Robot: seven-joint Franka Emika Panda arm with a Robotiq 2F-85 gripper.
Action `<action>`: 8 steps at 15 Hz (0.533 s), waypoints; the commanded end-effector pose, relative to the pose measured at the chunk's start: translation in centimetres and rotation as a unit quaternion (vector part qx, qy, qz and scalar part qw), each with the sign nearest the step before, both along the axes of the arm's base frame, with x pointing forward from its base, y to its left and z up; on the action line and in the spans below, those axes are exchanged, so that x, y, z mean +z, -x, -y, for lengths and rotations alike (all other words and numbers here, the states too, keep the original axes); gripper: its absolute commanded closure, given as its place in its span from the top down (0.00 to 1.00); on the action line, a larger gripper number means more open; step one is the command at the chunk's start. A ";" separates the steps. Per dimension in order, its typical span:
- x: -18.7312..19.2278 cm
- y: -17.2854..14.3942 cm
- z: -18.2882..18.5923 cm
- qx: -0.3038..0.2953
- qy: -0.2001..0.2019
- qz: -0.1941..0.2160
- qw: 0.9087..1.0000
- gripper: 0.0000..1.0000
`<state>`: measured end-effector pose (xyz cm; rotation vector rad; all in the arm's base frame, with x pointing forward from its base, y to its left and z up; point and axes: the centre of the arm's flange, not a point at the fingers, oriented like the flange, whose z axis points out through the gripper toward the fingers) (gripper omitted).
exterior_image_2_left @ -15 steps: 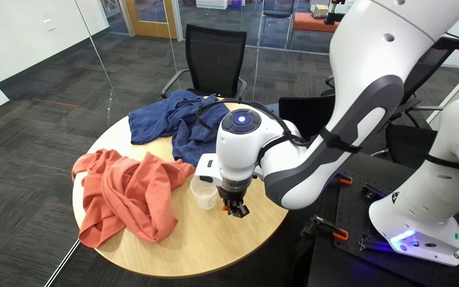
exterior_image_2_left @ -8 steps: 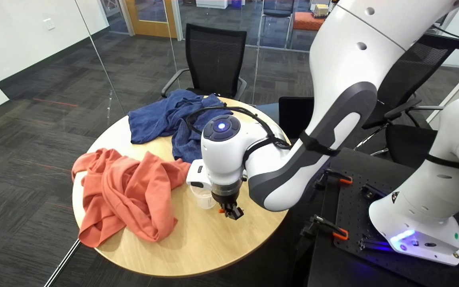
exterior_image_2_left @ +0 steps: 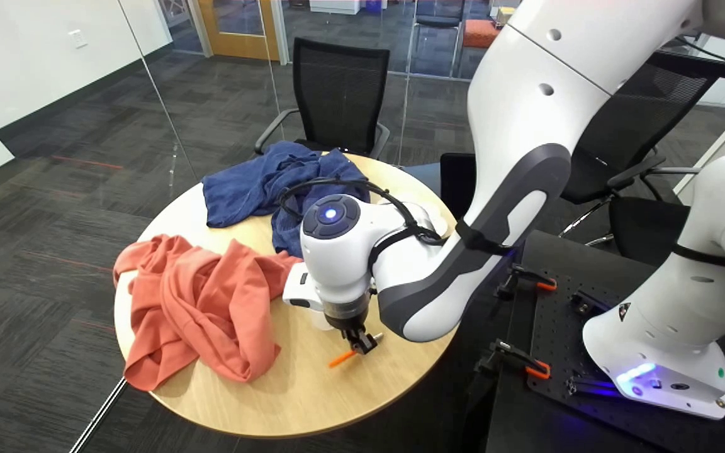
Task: Remove the pen from the plastic cup.
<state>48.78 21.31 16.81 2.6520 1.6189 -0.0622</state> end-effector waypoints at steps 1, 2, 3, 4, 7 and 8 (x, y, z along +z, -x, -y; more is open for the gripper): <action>0.6 -0.3 -0.6 -0.005 0.019 0.005 1.000 0.60; 1.2 -0.1 -0.7 -0.005 0.022 0.012 1.000 0.69; 1.7 0.1 -0.7 -0.006 0.024 0.021 0.999 0.76; 2.5 0.4 -0.7 -0.006 0.026 0.031 0.999 0.84; 4.6 0.7 -0.8 -0.005 0.028 0.057 0.998 1.00; 5.3 0.8 -0.7 -0.005 0.027 0.066 0.997 1.00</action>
